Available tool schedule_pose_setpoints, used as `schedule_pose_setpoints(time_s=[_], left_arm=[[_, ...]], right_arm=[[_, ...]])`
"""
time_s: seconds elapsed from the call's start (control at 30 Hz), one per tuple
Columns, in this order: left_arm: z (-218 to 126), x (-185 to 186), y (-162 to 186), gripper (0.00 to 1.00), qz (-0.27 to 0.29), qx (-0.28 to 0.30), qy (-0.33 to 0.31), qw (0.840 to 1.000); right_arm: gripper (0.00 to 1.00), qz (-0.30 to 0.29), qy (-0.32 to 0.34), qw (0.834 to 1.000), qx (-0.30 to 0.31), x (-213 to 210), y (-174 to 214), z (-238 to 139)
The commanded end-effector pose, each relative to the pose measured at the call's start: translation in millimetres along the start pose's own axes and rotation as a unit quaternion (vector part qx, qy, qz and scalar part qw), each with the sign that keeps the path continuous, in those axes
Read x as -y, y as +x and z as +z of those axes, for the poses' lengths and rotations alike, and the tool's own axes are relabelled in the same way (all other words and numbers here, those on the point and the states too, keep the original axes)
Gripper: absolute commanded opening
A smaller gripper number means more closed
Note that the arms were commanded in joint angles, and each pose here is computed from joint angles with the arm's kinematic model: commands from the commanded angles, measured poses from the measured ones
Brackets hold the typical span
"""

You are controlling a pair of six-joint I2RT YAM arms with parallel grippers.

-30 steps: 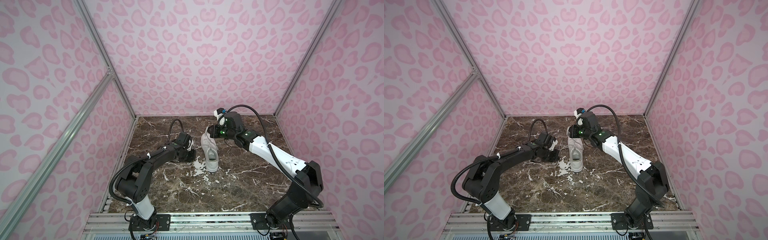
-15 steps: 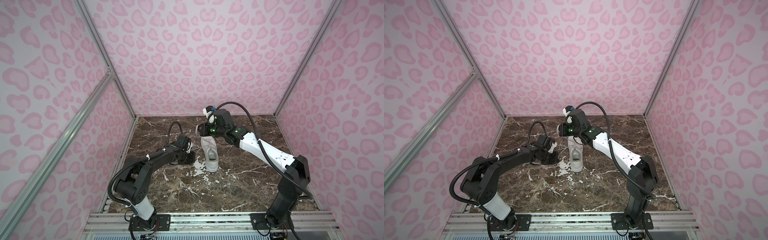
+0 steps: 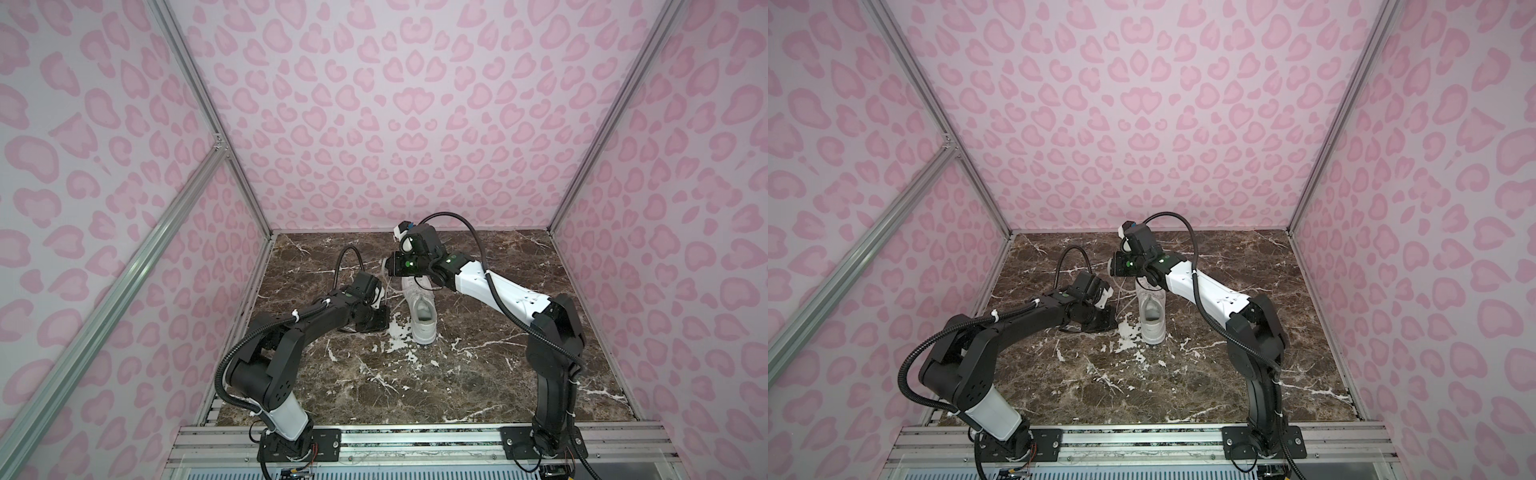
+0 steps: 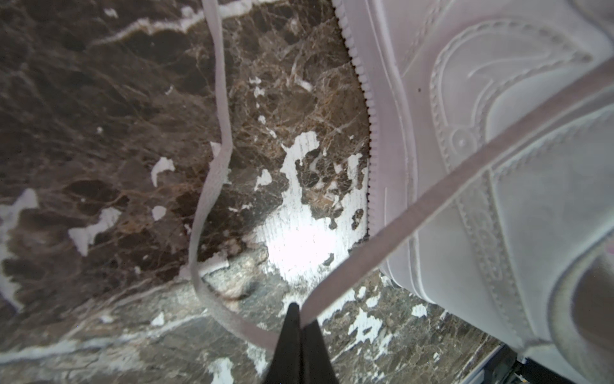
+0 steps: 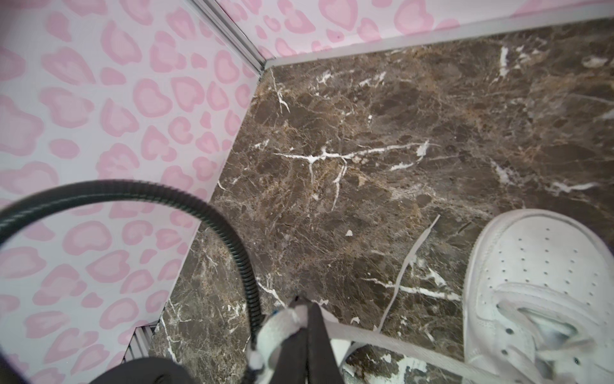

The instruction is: Tie the shoes

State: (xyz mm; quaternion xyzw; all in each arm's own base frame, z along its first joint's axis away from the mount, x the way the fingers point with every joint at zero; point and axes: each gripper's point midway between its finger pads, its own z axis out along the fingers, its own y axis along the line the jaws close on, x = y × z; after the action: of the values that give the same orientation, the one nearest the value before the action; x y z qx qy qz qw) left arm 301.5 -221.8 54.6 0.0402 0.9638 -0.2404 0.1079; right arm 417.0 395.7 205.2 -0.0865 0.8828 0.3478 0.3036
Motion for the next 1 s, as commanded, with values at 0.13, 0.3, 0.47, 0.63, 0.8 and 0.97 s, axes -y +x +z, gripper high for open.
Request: schedule_pose_setpoints(time_s=[0.13,0.3,0.47,0.63,0.8,0.97], left_arm=[[-2.8,2.5,2.7,0.03,-0.013,0.005,0.011,1.0],[-3.3,2.4,4.4,0.03,-0.017,0.004,0.012,1.0],[-4.6,2.9,5.5,0.04,-0.021,0.005,0.014,1.0],[-8.6,4.2,7.0,0.05,-0.025,0.011,0.018,0.999],[-20.8,16.7,-5.3,0.05,-0.004,0.029,0.031,0.999],[-32.4,44.7,-27.4,0.04,0.018,0.032,0.068,0.997]], right_arm=[[0.02,0.036,0.015,0.998,-0.039,21.2,17.9,31.8],[0.26,0.041,0.029,0.997,-0.061,32.7,22.6,40.3],[0.41,0.044,0.034,0.997,-0.06,37.5,16.3,32.7],[0.52,0.047,0.043,0.997,-0.053,48.8,5.9,16.1],[0.53,0.036,0.053,0.997,-0.034,63.4,-7.2,-11.5],[0.53,0.018,0.063,0.998,-0.014,85.4,-17.3,-45.2]])
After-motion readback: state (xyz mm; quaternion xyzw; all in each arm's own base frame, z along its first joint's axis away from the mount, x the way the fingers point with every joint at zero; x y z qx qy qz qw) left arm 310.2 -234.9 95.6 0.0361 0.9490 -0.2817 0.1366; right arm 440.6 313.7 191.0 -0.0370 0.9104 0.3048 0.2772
